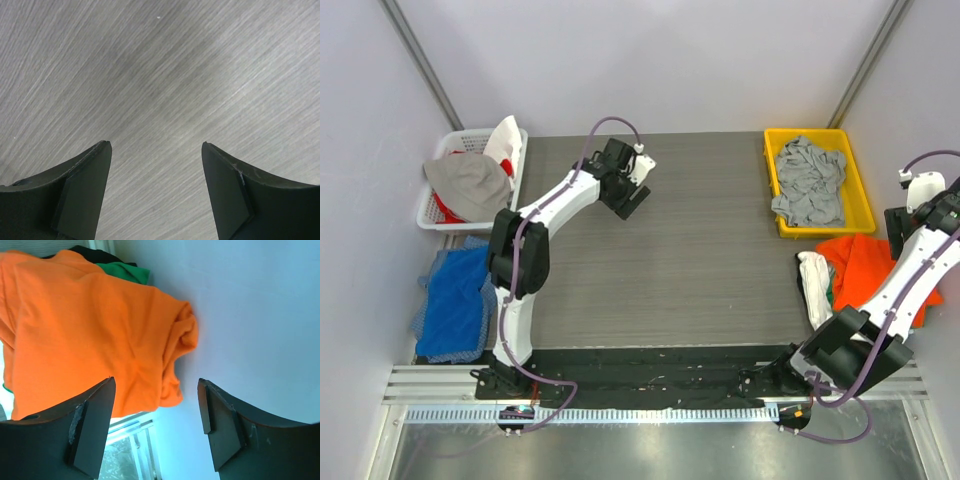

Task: Fold and stack the t-shirts
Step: Neatly place the folded tshirt to the corner

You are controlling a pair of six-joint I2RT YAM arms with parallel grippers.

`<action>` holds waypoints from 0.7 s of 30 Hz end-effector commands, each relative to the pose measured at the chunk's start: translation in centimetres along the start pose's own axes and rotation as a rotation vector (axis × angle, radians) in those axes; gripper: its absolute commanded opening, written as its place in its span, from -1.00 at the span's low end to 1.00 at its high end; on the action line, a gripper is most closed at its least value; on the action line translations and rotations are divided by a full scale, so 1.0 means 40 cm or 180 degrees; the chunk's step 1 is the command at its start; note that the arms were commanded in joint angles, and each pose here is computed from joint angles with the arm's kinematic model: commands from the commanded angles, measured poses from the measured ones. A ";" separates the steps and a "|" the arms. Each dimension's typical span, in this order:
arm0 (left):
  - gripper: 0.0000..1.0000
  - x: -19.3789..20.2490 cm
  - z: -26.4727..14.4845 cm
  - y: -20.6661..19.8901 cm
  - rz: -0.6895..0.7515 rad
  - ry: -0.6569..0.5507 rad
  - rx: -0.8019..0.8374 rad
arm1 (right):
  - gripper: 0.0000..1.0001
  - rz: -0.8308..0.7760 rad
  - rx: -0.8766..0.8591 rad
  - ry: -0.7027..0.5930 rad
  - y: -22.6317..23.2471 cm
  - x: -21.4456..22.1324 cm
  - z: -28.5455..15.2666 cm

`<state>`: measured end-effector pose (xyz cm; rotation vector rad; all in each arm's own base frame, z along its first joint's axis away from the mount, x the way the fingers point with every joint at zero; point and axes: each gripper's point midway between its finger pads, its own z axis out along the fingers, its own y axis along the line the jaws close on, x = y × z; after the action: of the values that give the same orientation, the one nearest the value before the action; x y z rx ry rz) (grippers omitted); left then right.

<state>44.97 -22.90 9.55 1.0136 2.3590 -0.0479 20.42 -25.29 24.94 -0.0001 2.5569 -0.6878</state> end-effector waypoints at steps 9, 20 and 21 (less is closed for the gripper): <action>0.55 -0.038 -0.088 0.021 0.0033 -0.0292 -0.0150 | 0.48 0.0164 -0.0476 0.0182 0.107 0.043 0.146; 0.55 -0.026 -0.079 0.011 0.0024 -0.0255 -0.0108 | 0.48 0.0134 -0.0333 0.0421 0.103 0.088 0.258; 0.55 -0.026 -0.080 0.011 0.0029 -0.0255 -0.0108 | 0.48 0.0128 -0.0319 0.0435 0.100 0.089 0.264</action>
<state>44.05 -22.24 10.34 1.0062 2.3450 -0.0393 21.79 -25.38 13.75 0.0371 2.7302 -0.4686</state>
